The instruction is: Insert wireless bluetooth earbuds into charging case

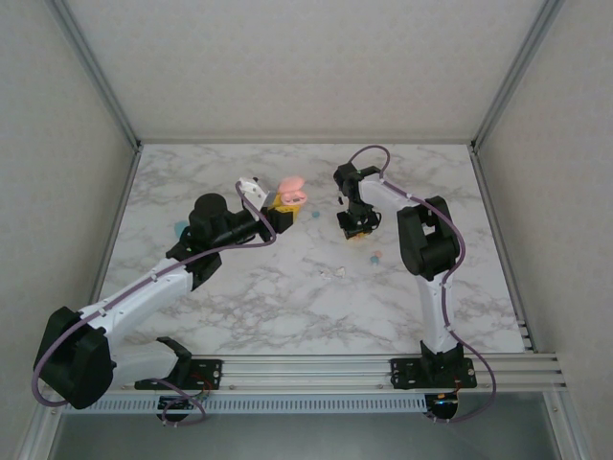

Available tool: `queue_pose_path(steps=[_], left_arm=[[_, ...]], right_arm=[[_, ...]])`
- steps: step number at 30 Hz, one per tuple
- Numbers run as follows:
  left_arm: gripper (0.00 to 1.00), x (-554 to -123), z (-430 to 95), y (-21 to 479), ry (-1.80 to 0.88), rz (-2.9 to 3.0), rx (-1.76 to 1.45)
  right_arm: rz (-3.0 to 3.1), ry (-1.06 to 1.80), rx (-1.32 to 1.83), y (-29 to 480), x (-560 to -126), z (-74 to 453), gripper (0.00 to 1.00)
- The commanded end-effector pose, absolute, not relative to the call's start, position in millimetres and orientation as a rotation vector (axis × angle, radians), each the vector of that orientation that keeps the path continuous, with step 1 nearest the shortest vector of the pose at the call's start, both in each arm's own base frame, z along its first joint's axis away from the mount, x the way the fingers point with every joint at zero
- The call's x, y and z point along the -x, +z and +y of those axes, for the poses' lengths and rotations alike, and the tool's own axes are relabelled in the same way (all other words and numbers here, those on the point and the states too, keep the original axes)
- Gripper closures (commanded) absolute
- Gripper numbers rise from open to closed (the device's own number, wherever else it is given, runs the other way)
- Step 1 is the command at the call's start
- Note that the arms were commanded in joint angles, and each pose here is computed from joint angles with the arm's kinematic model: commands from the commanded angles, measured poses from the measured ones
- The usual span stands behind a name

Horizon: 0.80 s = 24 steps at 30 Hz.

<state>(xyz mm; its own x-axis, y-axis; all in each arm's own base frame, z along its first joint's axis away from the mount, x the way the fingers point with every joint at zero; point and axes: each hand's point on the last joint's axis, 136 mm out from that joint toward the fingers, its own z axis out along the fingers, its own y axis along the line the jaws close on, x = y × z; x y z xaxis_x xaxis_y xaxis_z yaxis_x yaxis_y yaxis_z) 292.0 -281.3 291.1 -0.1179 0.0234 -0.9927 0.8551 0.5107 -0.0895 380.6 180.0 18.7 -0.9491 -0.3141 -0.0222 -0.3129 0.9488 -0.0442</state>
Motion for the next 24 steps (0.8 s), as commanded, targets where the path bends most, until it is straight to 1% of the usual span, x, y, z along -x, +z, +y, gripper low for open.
queue_pose_path(steps=[1,7,12,15,18,22,24], left_arm=[[0.85,-290,-280,307,-0.836,1.488,-0.784],[0.85,-290,-281,306,-0.839,1.488,-0.786],[0.85,-290,-281,306,-0.839,1.49,-0.784],[0.85,-290,-280,304,-0.836,1.495,-0.782],[0.85,-291,-280,304,-0.829,1.496,-0.776],[0.85,-296,-275,301,-0.804,1.498,-0.771],[0.85,-301,-269,299,-0.795,1.501,-0.753]], right_arm=[[3.105,-0.049,0.475,18,-373,179,0.77],[3.127,-0.065,0.481,11,-370,177,0.76],[3.139,-0.053,0.457,9,-367,176,0.79],[3.114,0.014,0.418,20,-369,179,0.82],[3.076,0.179,0.347,41,-371,187,0.83],[2.952,0.641,0.238,91,-369,214,0.83],[2.863,0.922,0.195,120,-366,230,0.83]])
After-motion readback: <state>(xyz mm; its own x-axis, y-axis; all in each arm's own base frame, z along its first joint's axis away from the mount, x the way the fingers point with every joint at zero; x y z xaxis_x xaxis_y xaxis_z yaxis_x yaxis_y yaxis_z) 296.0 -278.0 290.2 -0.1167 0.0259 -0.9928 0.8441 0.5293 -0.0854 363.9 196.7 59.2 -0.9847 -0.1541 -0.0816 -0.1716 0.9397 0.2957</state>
